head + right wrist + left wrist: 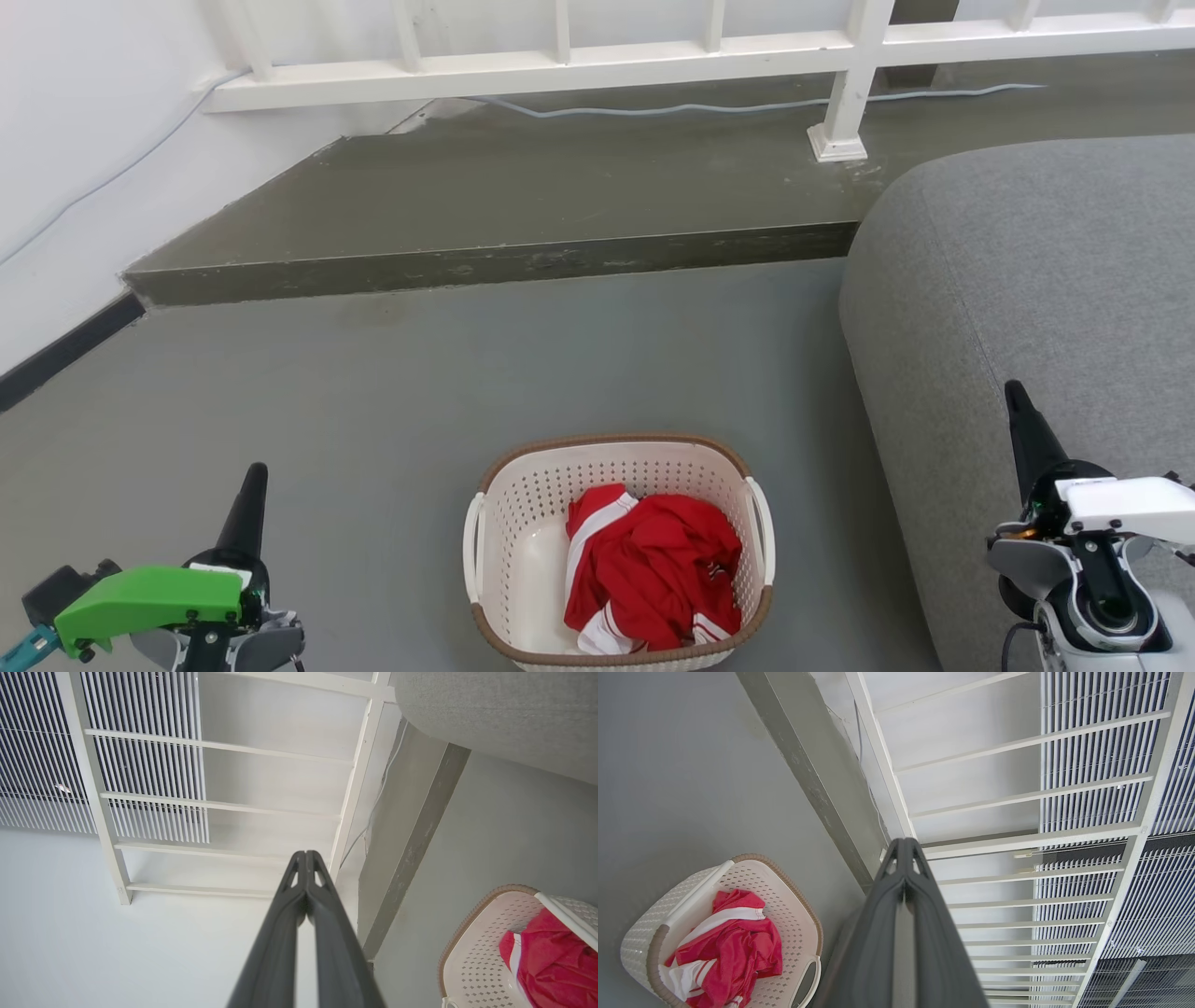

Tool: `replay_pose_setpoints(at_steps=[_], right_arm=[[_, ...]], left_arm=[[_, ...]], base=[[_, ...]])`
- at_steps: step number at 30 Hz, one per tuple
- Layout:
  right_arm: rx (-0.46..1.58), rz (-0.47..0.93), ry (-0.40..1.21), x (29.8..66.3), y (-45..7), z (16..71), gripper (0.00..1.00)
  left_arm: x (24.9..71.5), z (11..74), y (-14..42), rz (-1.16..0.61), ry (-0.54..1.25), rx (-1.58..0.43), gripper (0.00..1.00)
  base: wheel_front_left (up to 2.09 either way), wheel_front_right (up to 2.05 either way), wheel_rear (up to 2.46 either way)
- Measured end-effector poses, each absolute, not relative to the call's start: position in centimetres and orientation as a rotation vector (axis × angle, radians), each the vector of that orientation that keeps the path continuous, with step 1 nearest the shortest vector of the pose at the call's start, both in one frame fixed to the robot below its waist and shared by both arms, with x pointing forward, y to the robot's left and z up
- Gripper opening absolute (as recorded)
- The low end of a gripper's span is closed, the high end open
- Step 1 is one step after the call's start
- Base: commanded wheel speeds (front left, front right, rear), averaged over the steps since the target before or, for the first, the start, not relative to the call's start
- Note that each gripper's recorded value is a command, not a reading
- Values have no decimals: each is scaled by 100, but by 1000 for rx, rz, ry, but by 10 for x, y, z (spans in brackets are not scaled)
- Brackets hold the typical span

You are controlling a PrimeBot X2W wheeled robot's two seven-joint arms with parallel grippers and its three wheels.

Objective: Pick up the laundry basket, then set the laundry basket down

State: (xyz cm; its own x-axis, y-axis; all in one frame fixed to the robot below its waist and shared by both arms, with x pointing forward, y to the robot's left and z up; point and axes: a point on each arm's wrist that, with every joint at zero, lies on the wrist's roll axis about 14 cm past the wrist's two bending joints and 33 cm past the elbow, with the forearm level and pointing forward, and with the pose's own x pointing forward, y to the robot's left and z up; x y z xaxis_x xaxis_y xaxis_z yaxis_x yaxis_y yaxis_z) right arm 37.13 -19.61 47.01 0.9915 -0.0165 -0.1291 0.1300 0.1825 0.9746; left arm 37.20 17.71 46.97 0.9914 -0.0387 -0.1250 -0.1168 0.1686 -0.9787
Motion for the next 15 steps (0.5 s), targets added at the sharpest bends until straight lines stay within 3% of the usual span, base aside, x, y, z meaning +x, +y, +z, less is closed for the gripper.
replay_pose_setpoints(at_steps=[15], right_arm=[[1579, -107, 56, 373, -206, 476, 0]], left_arm=[[375, 476, 186, 54, 99, -1575, 0]], base=[[0, 0, 0]])
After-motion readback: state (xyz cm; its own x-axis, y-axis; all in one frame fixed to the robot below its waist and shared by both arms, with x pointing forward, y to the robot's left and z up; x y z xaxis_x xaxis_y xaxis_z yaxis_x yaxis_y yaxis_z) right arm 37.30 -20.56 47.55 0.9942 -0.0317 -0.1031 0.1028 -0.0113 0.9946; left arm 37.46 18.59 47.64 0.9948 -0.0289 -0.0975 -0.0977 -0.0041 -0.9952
